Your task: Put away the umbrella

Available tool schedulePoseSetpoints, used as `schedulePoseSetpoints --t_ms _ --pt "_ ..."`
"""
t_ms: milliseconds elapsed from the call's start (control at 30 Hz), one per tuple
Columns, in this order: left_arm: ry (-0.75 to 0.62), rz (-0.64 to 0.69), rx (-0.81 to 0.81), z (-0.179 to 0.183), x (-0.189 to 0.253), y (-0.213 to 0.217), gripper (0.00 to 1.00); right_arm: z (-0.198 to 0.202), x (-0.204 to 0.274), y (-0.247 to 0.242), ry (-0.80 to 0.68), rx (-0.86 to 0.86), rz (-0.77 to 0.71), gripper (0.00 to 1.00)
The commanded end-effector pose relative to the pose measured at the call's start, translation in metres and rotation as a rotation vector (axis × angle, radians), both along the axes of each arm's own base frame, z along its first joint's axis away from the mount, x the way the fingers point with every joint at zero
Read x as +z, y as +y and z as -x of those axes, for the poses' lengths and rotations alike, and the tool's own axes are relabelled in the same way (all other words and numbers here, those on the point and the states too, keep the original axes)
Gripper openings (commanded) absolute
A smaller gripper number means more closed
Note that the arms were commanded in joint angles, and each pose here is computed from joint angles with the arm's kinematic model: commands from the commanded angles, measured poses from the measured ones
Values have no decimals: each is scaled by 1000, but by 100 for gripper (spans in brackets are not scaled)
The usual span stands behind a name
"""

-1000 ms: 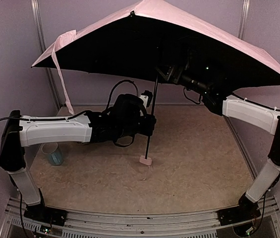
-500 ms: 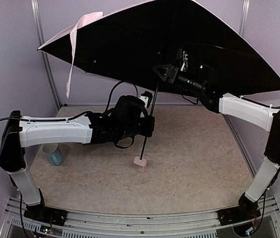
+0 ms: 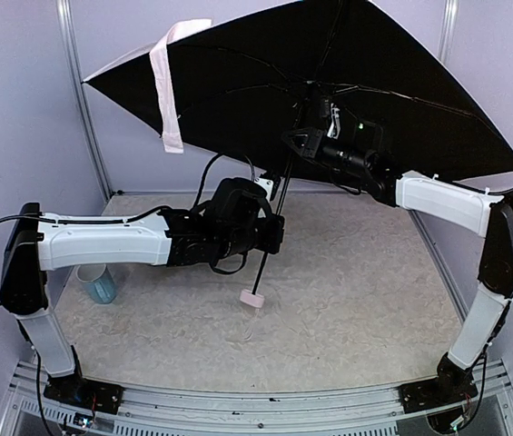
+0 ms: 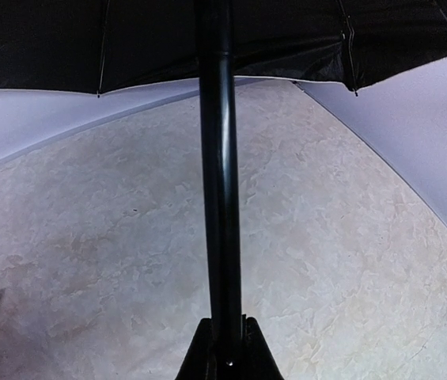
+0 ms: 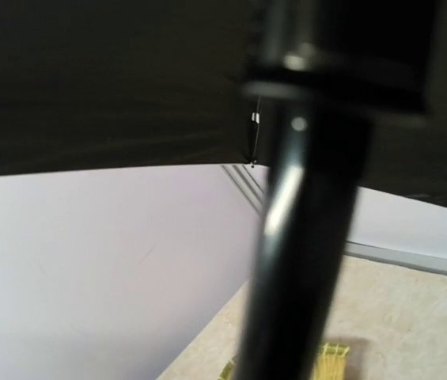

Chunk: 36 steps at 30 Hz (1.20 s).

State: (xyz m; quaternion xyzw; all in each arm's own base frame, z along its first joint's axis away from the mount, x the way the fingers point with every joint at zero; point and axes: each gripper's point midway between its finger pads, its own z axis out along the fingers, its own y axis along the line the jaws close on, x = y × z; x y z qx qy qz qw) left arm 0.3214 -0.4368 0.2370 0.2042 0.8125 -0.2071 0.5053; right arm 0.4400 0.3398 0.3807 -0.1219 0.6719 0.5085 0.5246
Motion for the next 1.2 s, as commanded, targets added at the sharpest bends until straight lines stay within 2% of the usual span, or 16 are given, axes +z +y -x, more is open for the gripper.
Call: schedulePoseSetpoints --t_ms 0,67,200,233,267,367,500,600,800,867,900,1067,1133,1167 --pt "-60 69 -13 -2 24 -10 0 -1 10 -7 -60 13 -3 6" --pt "-53 64 -21 -1 21 -12 0 1 11 -10 -63 33 -24 0" --pt "-37 72 -70 5 18 -17 0 8 18 -14 -52 87 -86 0" --pt "-24 92 -111 9 17 -20 4 10 20 -14 -49 102 -102 0" --pt "-4 129 -159 13 18 -22 14 13 24 -14 -49 121 -120 0" --pt "78 319 -341 20 21 -21 35 29 39 -9 -64 220 -181 0" --pt "167 432 -480 25 13 -14 53 54 62 -7 -142 348 -237 0" --pt "139 434 -593 40 18 -21 62 78 80 -9 -241 446 -284 0" --pt "50 444 -703 67 36 -37 70 111 92 -6 -317 624 -344 0" --pt "55 457 -697 63 37 -39 68 112 89 -2 -315 640 -342 0" --pt "57 469 -697 61 39 -39 63 113 89 -1 -314 646 -341 0" --pt "58 507 -728 63 44 -38 14 116 89 1 -319 664 -330 0" --pt "49 502 -729 68 45 -38 1 114 88 1 -316 653 -320 0" --pt "41 494 -719 68 46 -38 0 111 87 1 -311 639 -314 0"
